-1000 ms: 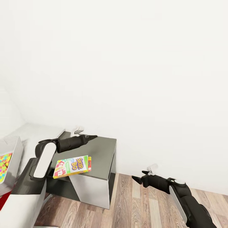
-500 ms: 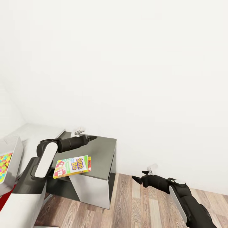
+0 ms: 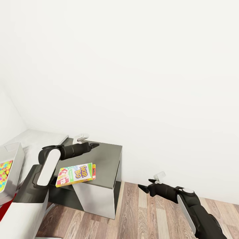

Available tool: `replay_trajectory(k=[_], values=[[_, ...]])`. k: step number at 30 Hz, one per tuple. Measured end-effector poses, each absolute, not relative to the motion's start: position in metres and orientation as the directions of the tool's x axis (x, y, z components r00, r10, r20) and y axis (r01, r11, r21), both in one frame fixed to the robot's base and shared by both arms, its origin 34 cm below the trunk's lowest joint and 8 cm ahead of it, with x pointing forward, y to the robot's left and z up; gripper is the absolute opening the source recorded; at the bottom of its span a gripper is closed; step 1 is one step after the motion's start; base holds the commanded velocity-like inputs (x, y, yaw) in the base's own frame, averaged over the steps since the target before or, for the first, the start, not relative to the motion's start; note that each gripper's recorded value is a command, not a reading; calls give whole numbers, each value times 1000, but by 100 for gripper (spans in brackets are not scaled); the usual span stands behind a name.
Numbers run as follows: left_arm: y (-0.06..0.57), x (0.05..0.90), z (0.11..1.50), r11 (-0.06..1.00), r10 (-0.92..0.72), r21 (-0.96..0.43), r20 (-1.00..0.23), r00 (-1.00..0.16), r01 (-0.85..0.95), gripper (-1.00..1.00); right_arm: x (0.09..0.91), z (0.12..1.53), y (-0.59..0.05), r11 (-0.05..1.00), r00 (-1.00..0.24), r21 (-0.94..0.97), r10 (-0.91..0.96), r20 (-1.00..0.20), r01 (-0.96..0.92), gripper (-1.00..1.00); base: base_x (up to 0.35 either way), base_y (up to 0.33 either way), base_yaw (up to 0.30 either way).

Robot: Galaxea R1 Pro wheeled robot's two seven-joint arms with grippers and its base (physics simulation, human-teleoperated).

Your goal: Put all the toys in the child's room - the three board games (two on the bed and one on the table), the two jigsaw puzzles on the table, and the tennis ball on the table - inside the toy box on the table in the child's room.

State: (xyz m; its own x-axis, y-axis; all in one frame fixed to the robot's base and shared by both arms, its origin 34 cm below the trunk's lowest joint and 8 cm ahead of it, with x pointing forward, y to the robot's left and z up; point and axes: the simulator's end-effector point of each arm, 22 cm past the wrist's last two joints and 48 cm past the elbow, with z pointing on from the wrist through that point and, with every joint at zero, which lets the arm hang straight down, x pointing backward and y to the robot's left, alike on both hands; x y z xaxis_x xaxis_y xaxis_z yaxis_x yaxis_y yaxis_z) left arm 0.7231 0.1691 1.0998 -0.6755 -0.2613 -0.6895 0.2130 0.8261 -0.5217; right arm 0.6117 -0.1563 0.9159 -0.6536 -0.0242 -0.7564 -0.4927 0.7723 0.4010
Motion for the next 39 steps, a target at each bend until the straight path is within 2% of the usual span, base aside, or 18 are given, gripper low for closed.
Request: replay_trajectory(k=[39], values=[[171,723,1102,821,-271,-530,-689,-673,213,100,612,917,-155,770,-651,399,-27,-759,-497,100,0,0,0]])
